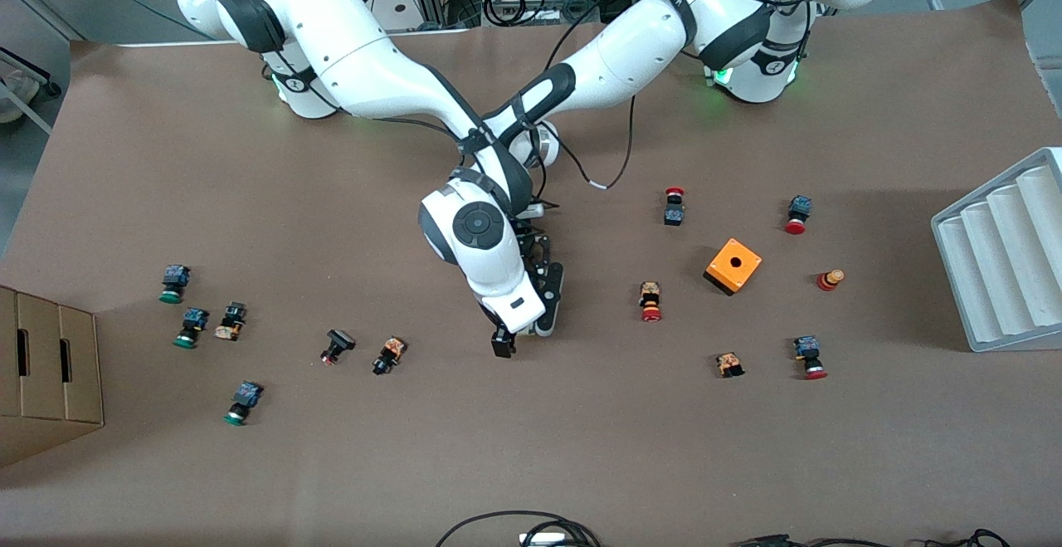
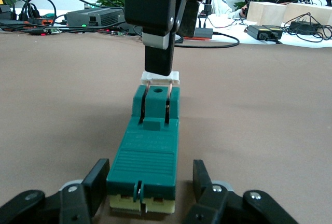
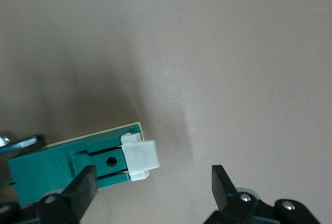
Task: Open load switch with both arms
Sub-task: 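Press the white handle down with the right gripper fingertips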
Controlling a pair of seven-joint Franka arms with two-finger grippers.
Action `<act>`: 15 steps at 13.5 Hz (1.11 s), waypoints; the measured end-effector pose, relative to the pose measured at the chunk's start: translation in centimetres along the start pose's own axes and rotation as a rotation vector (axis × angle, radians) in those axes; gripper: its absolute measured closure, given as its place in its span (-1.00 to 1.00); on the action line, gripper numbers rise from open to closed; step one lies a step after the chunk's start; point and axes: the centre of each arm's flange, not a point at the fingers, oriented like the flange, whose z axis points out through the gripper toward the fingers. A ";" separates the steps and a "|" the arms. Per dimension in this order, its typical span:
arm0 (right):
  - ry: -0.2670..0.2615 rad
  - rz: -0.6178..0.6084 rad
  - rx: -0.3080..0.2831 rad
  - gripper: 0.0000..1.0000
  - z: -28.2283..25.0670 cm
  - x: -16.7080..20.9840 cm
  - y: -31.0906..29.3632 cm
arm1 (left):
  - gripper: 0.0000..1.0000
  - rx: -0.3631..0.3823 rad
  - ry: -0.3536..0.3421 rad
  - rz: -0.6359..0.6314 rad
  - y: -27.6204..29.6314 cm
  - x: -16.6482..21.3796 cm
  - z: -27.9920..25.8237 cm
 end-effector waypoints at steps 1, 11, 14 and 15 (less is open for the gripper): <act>-0.002 0.000 0.001 -0.96 0.1 0.0 0.0 | -0.46 0.000 0.000 0.000 0.0 0.0 0.0; -0.015 -0.009 0.010 -0.90 1.8 0.0 -0.9 | -0.46 0.000 0.000 0.000 0.0 0.0 0.0; -0.003 -0.020 0.001 -0.90 1.9 0.6 -1.5 | -0.46 0.000 0.000 0.000 0.0 0.0 0.0; -0.002 -0.024 0.002 -0.90 2.0 0.8 -1.8 | -0.46 0.000 0.000 0.000 0.0 0.0 0.0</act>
